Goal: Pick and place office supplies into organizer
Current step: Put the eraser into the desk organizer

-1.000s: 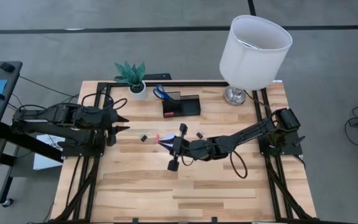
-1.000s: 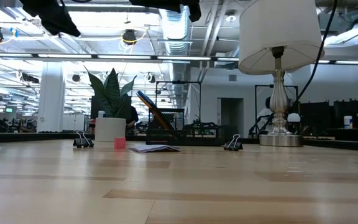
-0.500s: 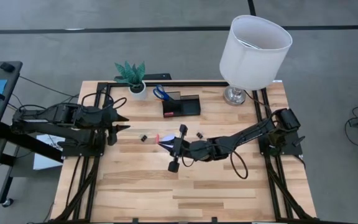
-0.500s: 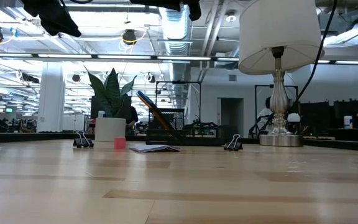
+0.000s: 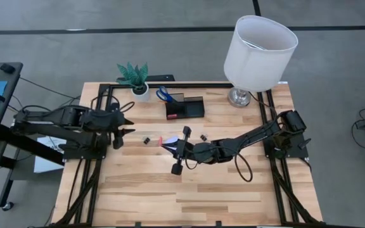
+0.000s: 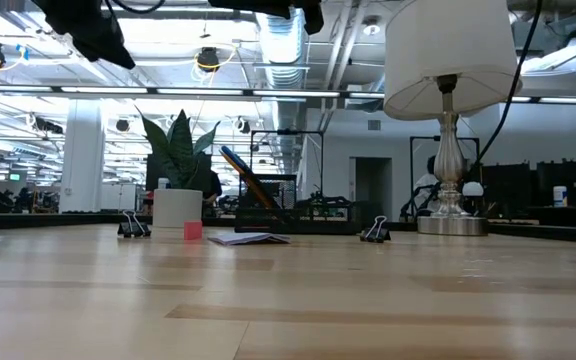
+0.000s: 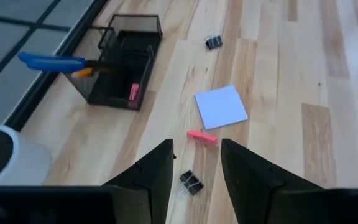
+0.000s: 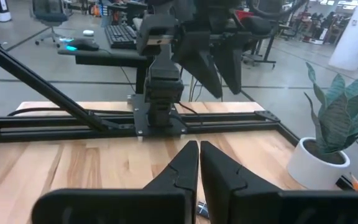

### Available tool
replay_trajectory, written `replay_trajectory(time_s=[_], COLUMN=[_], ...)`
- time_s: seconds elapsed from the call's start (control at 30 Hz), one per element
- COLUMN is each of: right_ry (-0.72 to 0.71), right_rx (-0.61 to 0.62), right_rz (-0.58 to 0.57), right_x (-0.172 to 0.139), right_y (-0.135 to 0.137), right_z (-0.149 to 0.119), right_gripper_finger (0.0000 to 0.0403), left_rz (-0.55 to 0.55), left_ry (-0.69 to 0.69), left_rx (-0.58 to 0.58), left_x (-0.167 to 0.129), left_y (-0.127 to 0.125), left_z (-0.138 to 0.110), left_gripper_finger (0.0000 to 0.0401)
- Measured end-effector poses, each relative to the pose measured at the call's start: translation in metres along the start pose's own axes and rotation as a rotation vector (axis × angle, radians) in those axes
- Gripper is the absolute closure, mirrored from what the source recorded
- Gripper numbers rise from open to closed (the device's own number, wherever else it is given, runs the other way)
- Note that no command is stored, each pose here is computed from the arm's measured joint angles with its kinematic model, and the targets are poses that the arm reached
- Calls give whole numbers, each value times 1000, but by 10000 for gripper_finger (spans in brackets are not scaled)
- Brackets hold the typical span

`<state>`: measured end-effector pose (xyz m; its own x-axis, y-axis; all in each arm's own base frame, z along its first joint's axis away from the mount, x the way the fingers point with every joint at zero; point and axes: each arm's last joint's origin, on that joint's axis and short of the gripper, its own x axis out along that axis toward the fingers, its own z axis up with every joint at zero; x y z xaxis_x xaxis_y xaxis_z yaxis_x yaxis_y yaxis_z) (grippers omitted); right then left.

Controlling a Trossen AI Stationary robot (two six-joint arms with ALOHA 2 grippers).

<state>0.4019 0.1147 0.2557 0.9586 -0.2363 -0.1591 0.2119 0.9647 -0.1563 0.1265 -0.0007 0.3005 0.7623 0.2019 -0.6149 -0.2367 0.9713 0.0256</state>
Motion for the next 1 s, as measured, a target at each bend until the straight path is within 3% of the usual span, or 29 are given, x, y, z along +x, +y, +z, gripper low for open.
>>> replay_trajectory(time_s=[0.57,1.0], right_ry=[2,28], right_rx=[-6,-10], right_rz=[17,21], right_x=[-3,-4], right_y=[6,7], right_z=[0,-3], right_gripper_finger=[401,399], left_rz=[14,-21], left_ry=[130,188], left_rx=[16,-86], left_x=[28,38], left_y=[-8,-13], left_z=[2,2], left_gripper_finger=[275,275])
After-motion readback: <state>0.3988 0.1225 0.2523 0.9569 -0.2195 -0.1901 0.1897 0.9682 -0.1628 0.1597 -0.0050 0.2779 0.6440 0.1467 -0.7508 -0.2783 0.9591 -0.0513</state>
